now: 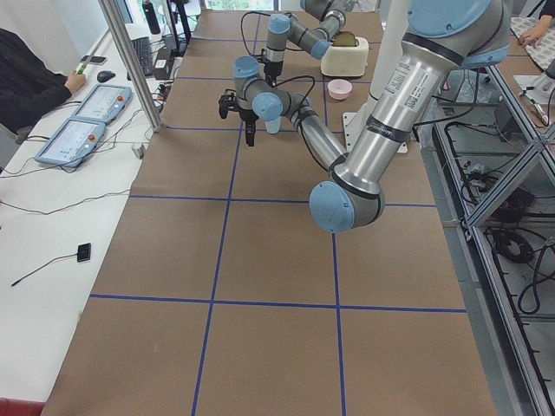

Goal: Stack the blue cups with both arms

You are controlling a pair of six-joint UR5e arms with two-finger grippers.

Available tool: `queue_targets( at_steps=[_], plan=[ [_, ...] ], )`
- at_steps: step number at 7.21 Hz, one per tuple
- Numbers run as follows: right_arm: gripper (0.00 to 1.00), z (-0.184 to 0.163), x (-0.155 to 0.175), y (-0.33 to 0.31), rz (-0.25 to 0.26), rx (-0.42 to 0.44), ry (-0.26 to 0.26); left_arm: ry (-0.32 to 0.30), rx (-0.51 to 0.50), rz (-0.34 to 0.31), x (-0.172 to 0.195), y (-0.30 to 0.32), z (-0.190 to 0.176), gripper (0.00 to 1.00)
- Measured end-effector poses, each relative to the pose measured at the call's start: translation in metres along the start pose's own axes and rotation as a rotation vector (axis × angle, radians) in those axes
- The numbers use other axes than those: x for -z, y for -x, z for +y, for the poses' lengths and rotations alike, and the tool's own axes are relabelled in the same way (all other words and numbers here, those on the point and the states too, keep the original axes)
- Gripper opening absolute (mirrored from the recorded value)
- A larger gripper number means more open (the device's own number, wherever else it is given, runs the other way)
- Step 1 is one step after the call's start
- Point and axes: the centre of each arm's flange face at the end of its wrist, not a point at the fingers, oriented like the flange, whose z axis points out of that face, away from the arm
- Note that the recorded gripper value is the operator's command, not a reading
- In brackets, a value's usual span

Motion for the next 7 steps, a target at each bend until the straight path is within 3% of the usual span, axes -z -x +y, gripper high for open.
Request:
queue_targets(
  at_steps=[2, 4, 7],
  plan=[
    [1.00, -0.002, 0.000, -0.001, -0.012, 0.002, -0.007, -0.001, 0.001, -0.001, 0.000, 0.000, 0.000, 0.96],
    [1.00, -0.028, 0.022, -0.027, -0.019, -0.039, -0.024, -0.002, -0.011, -0.007, 0.003, 0.013, -0.002, 0.97],
    [1.00, -0.099, 0.074, -0.151, 0.069, -0.146, -0.106, -0.010, -0.131, -0.021, 0.033, 0.090, -0.024, 0.97]
  ],
)
